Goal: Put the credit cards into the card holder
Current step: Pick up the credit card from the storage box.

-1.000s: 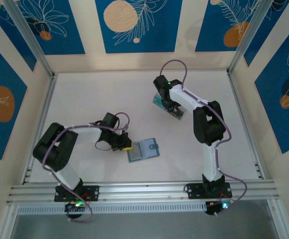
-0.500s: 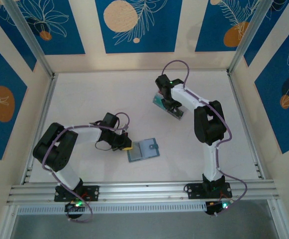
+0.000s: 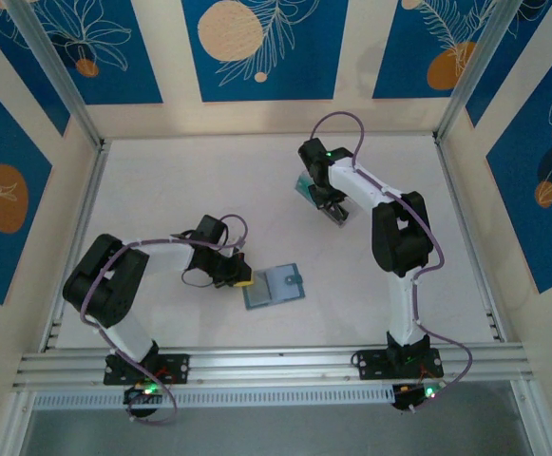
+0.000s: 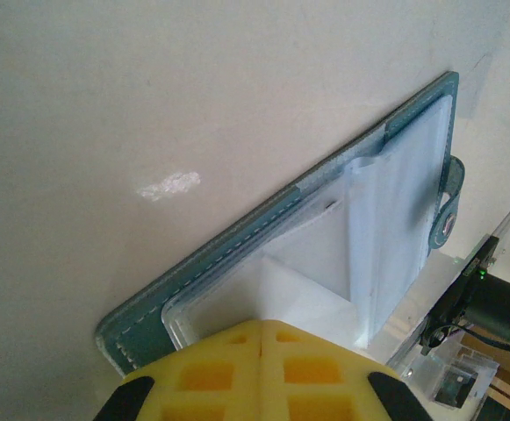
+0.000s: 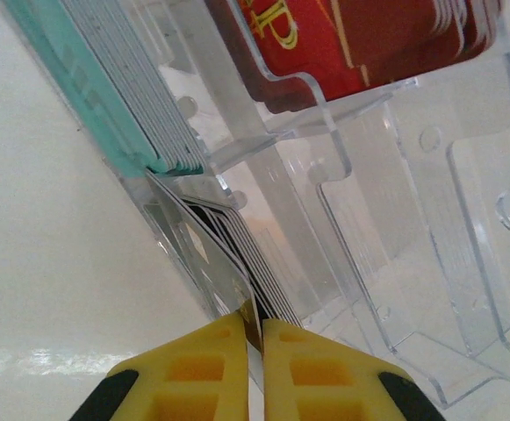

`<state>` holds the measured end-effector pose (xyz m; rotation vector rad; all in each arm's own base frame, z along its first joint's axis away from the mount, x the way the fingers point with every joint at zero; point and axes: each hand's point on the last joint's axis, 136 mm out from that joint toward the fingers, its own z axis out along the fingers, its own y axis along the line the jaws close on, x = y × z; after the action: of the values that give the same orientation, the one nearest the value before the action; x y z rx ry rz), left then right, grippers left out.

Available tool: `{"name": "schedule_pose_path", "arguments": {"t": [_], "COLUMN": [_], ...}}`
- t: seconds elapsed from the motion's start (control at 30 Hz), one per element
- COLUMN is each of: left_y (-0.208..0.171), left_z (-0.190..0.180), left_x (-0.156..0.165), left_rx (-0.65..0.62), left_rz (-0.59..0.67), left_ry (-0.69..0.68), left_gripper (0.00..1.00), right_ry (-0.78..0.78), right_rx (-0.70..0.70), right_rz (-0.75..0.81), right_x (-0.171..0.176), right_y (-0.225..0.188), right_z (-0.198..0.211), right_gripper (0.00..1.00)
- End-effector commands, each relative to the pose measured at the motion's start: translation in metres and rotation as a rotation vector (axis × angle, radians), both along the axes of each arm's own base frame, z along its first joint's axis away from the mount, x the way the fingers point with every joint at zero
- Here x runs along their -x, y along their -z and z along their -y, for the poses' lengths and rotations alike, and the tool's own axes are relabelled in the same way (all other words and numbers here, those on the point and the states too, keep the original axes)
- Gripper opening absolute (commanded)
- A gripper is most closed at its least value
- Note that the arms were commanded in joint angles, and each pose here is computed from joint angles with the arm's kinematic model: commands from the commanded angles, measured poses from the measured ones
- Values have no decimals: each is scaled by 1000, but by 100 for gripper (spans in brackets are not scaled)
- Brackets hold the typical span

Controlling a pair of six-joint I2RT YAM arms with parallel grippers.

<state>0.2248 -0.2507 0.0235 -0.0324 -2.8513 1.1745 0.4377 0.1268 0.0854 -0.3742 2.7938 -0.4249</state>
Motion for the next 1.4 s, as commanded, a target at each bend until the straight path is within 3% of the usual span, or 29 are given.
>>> {"name": "schedule_pose_path", "arguments": {"t": [0.0, 0.53, 0.83, 1.07, 1.37], "left_y": [31, 30, 30, 31, 30], "left_z": [-23, -24, -26, -27, -28], "left_x": [21, 22, 23, 25, 27], "left_rx": [-136, -138, -148, -154, -148], "left_rz": [-87, -90, -87, -85, -79], "left_ry": [-12, -13, -11, -6, -1], "left_gripper": [0, 0, 0, 0, 0], "right_ry": [8, -26, -63, -139, -90], "right_rx": [1, 35, 49, -110, -504], "right_rz": [6, 21, 132, 84, -246], "right_x": [-4, -3, 12, 84, 210], "right_y": [-4, -19, -71, -95, -52], "right_z": [1, -3, -25, -73, -136], "right_gripper": [9, 2, 0, 0, 0]}}
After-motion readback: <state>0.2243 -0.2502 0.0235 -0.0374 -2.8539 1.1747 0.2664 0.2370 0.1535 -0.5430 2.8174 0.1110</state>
